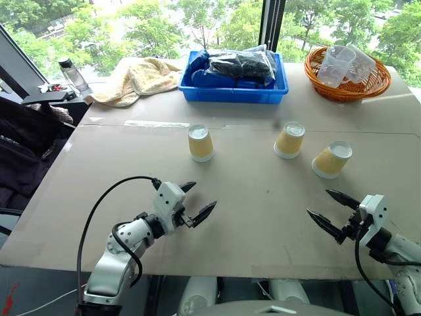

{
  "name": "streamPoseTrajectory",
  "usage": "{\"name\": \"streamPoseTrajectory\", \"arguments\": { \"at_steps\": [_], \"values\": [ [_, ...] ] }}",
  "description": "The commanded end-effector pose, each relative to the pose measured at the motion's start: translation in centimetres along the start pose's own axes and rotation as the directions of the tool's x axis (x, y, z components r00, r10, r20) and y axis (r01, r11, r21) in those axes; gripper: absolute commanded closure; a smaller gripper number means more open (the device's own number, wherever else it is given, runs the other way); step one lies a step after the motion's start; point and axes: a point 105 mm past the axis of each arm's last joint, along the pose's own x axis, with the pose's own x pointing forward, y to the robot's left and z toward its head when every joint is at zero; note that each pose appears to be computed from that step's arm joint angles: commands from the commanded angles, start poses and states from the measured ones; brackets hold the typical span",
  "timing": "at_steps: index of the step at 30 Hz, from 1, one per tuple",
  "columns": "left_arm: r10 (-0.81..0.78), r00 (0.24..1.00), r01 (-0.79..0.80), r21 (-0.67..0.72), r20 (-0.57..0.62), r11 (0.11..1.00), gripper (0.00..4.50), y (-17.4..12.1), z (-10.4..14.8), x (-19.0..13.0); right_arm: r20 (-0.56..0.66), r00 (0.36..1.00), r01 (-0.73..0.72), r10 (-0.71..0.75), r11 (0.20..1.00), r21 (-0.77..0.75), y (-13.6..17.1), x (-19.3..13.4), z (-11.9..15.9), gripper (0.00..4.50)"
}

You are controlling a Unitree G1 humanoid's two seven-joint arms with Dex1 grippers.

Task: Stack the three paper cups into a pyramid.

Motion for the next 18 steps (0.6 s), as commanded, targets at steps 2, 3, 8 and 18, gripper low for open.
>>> {"name": "streamPoseTrajectory", "arguments": {
  "at_steps": [2, 3, 8, 18],
  "values": [
    [-0.002, 0.998, 0.001, 0.016, 0.056, 1.0, 0.0, -0.06, 1.22, -0.09, 0.014, 1.0, -0.007, 0.008, 1.0, -0.024, -0.26, 0.05, 0.57, 0.06],
    [0.002, 0.998, -0.003, 0.012, 0.066, 1.0, 0.0, -0.01, 1.4, -0.23, 0.01, 1.0, -0.01, 0.01, 1.0, -0.024, -0.3, 0.06, 0.55, 0.06],
    [0.007, 0.997, -0.008, 0.018, 0.075, 1.0, 0.0, 0.03, 1.57, -0.36, 0.001, 1.0, -0.016, 0.016, 1.0, -0.021, -0.41, -0.07, 0.46, 0.06],
    [0.011, 0.997, -0.014, 0.033, 0.076, 0.999, 0.0, 0.09, 1.49, -0.54, -0.011, 1.0, -0.001, 0.001, 1.0, -0.024, -0.91, -0.24, 0.44, 0.06]
  ]
}}
